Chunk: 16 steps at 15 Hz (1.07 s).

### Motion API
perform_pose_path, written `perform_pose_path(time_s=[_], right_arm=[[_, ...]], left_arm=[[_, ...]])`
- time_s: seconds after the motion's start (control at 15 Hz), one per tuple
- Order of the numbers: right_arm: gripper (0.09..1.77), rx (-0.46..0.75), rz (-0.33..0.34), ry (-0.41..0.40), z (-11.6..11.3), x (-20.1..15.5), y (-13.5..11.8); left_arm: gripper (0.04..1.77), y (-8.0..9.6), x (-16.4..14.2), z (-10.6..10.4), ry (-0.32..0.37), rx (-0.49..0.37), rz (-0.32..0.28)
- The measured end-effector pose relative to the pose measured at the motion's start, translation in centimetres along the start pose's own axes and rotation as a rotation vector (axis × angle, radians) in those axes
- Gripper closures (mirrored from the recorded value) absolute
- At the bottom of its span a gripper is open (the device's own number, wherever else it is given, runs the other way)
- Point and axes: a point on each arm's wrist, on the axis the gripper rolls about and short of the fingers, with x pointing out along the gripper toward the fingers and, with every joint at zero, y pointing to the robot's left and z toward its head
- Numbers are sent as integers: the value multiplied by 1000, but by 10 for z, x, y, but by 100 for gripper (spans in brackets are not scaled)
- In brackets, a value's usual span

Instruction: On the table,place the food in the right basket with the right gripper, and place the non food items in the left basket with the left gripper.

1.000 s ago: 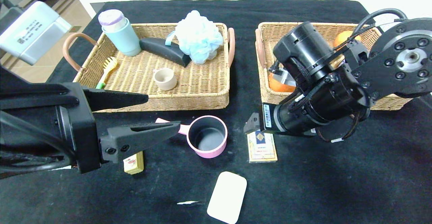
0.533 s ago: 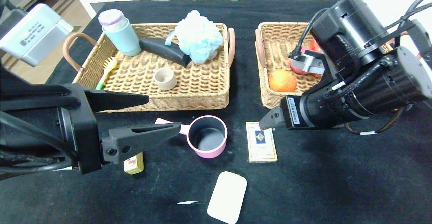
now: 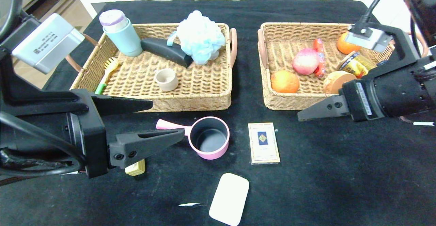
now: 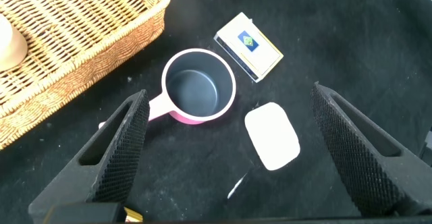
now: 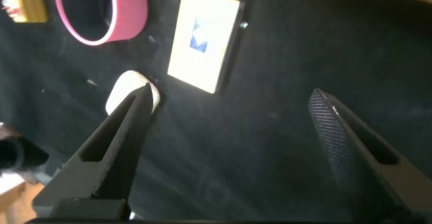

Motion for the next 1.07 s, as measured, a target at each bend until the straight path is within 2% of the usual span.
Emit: perform_pose_path(time_s=[0.27, 0.4, 0.8, 1.07], right_arm=[[16, -86, 125, -86, -8, -32, -21], [16, -153, 160, -144, -15, -47, -29], [16, -186, 235, -287, -32, -77, -41], [16, -208, 225, -368, -44, -82, -46]], left_arm=[[9, 0, -1, 0, -2, 0, 0], [9, 0, -2, 1, -6, 1, 1], [9, -1, -6, 2, -13, 3, 3], [9, -3, -10, 3, -21, 5, 3]])
